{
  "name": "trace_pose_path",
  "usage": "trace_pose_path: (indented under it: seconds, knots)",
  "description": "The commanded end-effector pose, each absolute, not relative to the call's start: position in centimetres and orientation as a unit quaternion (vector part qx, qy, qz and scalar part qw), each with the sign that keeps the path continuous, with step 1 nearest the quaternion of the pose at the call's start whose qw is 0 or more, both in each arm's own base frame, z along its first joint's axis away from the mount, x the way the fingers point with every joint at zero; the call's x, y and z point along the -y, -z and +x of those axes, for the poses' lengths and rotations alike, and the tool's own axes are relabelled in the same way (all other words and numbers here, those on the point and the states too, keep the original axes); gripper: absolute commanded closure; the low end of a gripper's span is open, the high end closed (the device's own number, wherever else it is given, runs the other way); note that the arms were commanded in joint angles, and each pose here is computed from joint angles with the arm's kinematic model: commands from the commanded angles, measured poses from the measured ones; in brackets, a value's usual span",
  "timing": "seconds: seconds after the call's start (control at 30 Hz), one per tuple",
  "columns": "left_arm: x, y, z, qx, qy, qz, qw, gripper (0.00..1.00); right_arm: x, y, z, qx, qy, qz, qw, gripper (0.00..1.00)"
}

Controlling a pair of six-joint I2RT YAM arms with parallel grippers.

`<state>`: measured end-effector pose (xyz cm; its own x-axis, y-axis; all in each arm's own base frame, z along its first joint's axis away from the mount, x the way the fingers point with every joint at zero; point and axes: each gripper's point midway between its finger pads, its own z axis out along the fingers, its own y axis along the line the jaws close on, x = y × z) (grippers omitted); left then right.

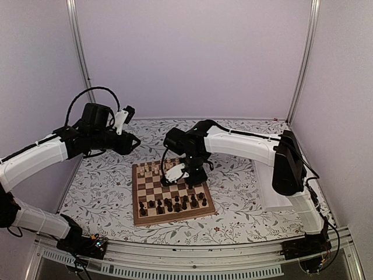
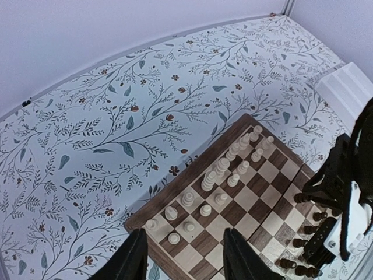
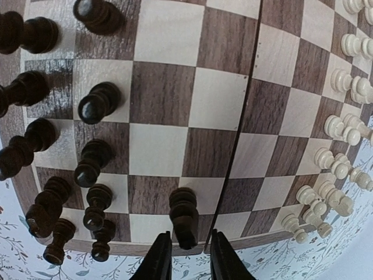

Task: Set up the chess pieces on the board
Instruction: Place the chess piece on the chessboard.

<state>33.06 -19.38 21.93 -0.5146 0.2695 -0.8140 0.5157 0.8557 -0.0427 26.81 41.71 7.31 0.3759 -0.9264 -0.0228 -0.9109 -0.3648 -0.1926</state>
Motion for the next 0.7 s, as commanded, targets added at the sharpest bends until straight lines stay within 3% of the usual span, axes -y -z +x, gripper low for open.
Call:
trace_pose_path:
  seconds: [0.0, 0.17, 0.33, 0.53, 0.67]
  knots:
    - [19.7, -21.6, 33.3, -0.858, 0.146, 0.231, 0.435, 0.55, -42.8, -7.8, 27.2, -0.558, 0.043, -0.821, 0.108, 0.71]
    - [20.5, -20.6, 33.2, -0.86, 0.163, 0.244, 0.418, 0.54, -42.0, -11.2, 26.9, -0.574, 0.023, -0.808, 0.13, 0.65]
    - [25.3, -20.5, 30.6, -0.833, 0.247, 0.317, 0.381, 0.55, -38.1, -14.4, 27.9, -0.623, -0.029, -0.766, 0.158, 0.65]
    - [28.8, -18.8, 29.7, -0.863, 0.213, 0.302, 0.345, 0.54, -31.2, -18.6, 31.7, -0.709, -0.132, -0.643, 0.257, 0.62]
    - [31.7, -16.6, 28.9, -0.885, 0.196, 0.287, 0.309, 0.55, -25.5, -18.4, 32.9, -0.763, -0.157, -0.536, 0.326, 0.6]
